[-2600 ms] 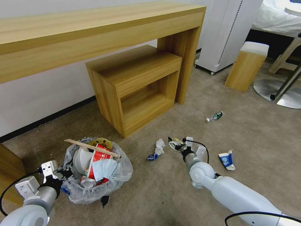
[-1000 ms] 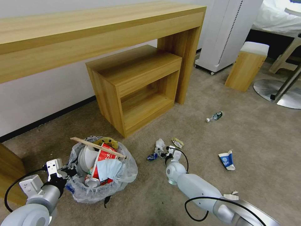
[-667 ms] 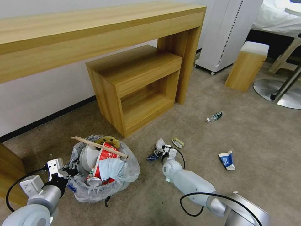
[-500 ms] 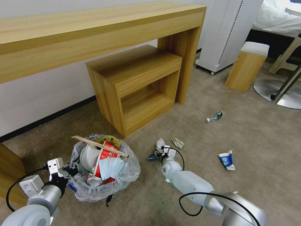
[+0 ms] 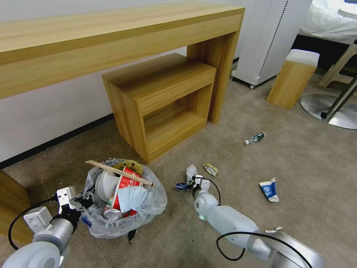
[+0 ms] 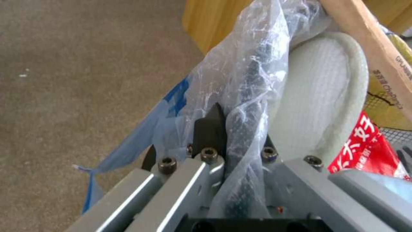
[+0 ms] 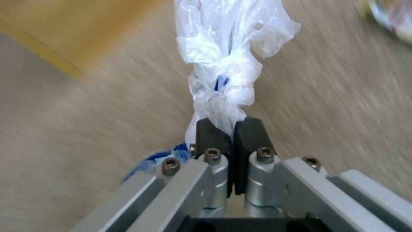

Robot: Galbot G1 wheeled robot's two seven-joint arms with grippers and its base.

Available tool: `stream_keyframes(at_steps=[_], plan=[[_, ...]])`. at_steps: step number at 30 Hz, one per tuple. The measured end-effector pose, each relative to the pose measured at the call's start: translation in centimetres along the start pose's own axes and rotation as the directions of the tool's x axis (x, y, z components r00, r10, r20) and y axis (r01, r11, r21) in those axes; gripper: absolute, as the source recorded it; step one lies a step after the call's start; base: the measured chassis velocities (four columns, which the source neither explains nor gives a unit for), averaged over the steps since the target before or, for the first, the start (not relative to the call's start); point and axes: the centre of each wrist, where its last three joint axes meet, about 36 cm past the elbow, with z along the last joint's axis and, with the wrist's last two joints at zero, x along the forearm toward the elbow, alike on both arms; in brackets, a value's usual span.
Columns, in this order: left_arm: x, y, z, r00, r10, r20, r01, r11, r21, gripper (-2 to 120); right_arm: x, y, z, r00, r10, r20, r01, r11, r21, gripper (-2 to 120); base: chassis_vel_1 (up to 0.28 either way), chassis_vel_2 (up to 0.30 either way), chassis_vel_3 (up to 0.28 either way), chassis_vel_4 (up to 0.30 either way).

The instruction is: Pick up the trash bin and place the garbage on the floor into it.

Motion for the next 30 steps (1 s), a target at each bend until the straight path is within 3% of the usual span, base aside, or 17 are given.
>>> stream_keyframes(at_steps=[8,11,13,14,15,17,19,20,24,30], plan=[[-0.6,0.5,0.4,1.0,-0.018,-0.011,0.018,1.0,-0.002,1,7.0,0.2,-8.7,0.973,-0.177,0.151,0.175,0.984,0.022,0,0.0,0.0,0.0,0.0],[-0.6,0.6,0.4,1.0,-0.02,-0.012,0.02,1.0,-0.003,1,9.4,1.5,-10.6,0.951,-0.254,0.178,0.248,0.967,0.055,0,0.0,0.0,0.0,0.0],[-0.6,0.7,0.4,1.0,-0.025,-0.013,0.025,1.0,-0.005,1,12.1,3.5,-12.0,0.912,-0.361,0.197,0.349,0.932,0.094,0,0.0,0.0,0.0,0.0],[-0.5,0.7,0.3,1.0,-0.027,-0.013,0.027,1.0,-0.007,1,13.3,4.5,-12.4,0.889,-0.41,0.201,0.396,0.912,0.109,0,0.0,0.0,0.0,0.0],[-0.5,0.7,0.3,1.0,-0.027,-0.013,0.027,1.0,-0.007,1,13.3,4.5,-12.4,0.889,-0.41,0.201,0.396,0.912,0.109,0,0.0,0.0,0.0,0.0],[-0.3,0.6,0.1,1.0,-0.026,-0.011,0.026,1.0,-0.011,1,15.4,6.3,-13.2,0.833,-0.512,0.212,0.492,0.859,0.143,0,0.0,0.0,0.0,0.0],[-0.3,0.5,0.1,1.0,-0.025,-0.01,0.025,1.0,-0.011,1,15.7,6.6,-13.4,0.822,-0.528,0.213,0.506,0.849,0.15,0,0.0,0.0,0.0,0.0],[-0.2,0.4,0.0,1.0,-0.023,-0.008,0.023,1.0,-0.011,1,16.6,7.3,-13.7,0.792,-0.573,0.212,0.548,0.819,0.168,0,0.0,0.0,0.0,0.0],[0.0,0.2,-0.1,1.0,-0.019,-0.004,0.019,1.0,-0.01,1,17.8,8.2,-14.2,0.754,-0.624,0.205,0.596,0.781,0.187,0,0.0,0.0,0.0,0.0],[0.1,0.0,-0.1,1.0,-0.015,-0.001,0.015,1.0,-0.01,1,19.1,8.9,-13.6,0.727,-0.665,0.169,0.637,0.746,0.194,0,0.0,0.0,0.0,0.0]])
